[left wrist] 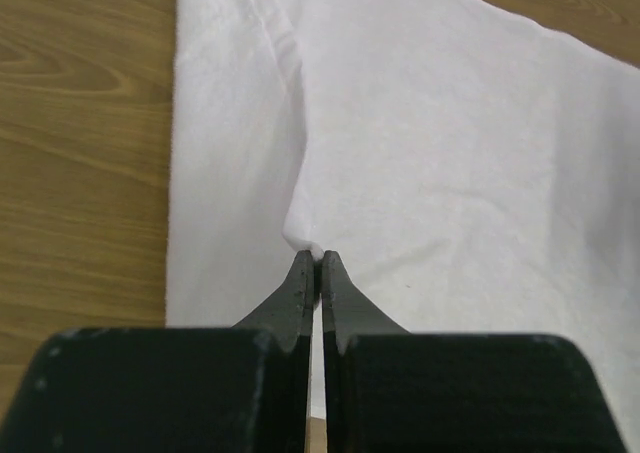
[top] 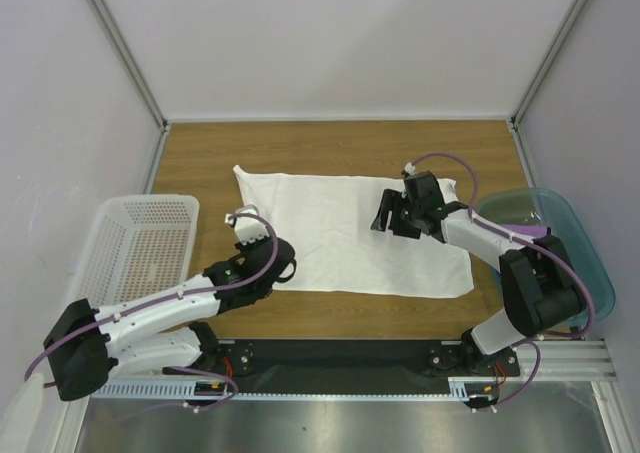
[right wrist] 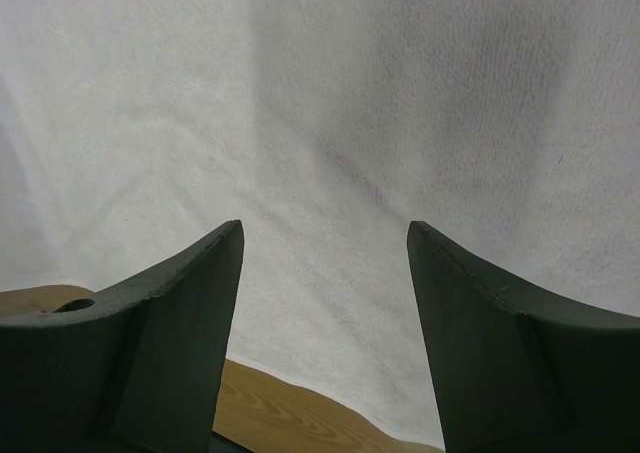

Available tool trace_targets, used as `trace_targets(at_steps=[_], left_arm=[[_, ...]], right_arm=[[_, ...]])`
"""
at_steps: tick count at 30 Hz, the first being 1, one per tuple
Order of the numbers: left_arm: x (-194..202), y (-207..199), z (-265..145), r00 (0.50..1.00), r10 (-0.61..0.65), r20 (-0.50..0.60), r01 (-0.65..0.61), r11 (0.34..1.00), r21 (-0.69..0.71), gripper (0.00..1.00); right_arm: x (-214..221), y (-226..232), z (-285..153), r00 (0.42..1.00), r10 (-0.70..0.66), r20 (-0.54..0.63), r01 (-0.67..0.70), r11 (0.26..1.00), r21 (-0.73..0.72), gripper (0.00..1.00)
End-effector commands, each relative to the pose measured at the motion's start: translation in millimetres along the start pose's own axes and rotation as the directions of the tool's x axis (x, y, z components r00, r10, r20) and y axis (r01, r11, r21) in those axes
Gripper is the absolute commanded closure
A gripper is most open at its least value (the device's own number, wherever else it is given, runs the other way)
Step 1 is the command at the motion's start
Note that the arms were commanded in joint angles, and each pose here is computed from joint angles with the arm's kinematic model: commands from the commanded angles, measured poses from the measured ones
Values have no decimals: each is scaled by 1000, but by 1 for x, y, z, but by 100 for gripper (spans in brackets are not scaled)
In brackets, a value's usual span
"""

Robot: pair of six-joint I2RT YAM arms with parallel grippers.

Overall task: Fold and stack the towels
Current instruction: Fold the towel

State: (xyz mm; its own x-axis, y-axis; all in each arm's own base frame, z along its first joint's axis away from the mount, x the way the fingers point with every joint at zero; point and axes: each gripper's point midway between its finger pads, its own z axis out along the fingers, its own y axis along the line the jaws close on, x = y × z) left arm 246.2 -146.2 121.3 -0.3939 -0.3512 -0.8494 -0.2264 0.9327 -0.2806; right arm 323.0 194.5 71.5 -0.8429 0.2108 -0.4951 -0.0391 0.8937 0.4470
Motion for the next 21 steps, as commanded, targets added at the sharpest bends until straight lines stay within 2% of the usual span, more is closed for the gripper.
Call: trace_targets(at_steps=[1, 6, 9, 15, 21], left_arm=[[-2, -42, -4, 1000, 20, 18, -23, 991, 131, 100], [14, -88, -7, 997, 78, -13, -72, 967, 245, 100], [24, -121, -11, 995, 94, -30, -79, 942, 326, 99], [40, -179, -29, 989, 145, -41, -109, 878, 465, 100], [47, -225, -45, 986, 159, -48, -102, 807, 582, 100]], right_arm=[[-1, 6, -9, 1000, 12, 21, -11, 999, -31, 28], [-6, 20, -18, 998, 49, 33, -45, 993, -106, 27], [-15, 11, -28, 994, 100, 40, -95, 989, -115, 28], [-37, -44, -59, 979, 143, 145, -147, 989, 16, 28], [-42, -69, -81, 961, 202, 189, -208, 978, 9, 27]])
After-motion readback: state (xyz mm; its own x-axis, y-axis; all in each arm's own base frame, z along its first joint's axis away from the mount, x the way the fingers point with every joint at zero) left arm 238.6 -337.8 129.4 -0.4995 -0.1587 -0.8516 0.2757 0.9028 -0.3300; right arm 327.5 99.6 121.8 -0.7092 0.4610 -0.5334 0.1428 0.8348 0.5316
